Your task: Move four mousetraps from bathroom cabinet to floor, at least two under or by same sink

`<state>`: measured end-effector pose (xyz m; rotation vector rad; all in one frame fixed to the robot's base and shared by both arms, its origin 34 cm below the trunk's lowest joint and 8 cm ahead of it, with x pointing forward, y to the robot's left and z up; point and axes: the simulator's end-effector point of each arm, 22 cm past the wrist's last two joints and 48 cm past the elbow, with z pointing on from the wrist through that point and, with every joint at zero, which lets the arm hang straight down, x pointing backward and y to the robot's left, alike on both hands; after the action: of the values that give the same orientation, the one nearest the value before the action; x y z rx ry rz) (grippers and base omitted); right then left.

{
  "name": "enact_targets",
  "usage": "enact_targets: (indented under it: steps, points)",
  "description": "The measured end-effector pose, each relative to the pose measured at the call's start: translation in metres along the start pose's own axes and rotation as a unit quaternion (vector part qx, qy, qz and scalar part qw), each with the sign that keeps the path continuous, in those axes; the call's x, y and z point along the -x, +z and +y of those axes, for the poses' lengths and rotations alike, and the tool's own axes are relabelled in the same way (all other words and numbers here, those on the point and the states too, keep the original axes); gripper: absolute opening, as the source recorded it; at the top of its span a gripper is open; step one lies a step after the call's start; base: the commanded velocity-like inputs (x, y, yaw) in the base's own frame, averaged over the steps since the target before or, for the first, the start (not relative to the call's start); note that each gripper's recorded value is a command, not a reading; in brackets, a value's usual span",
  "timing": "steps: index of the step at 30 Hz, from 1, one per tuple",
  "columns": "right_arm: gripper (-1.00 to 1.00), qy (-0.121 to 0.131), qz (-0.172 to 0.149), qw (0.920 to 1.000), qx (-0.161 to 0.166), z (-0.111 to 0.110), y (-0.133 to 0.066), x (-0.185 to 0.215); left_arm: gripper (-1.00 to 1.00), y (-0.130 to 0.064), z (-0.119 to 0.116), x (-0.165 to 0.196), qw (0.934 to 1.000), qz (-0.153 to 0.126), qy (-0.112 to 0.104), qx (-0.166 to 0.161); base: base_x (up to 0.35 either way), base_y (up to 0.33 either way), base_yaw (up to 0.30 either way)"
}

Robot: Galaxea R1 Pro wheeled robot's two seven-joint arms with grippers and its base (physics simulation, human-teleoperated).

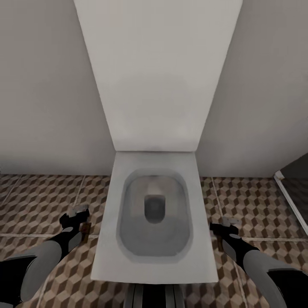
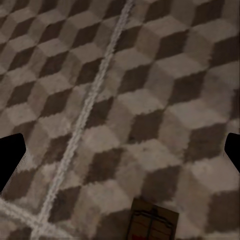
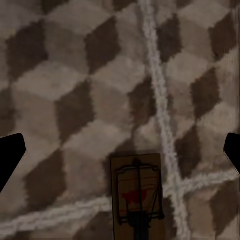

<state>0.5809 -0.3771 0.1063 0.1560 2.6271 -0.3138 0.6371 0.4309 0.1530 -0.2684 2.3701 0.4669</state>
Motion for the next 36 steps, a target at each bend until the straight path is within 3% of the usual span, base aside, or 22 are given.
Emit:
enact_targets:
  steps: [36]
  points:
    - [1.00,0.018,-0.071,0.9973,0.004,-0.007,-0.046,0.083,1.00,-0.035,0.008,0.092,0.9973,-0.067,-0.029,-0.006,0.000,0.000,0.000]
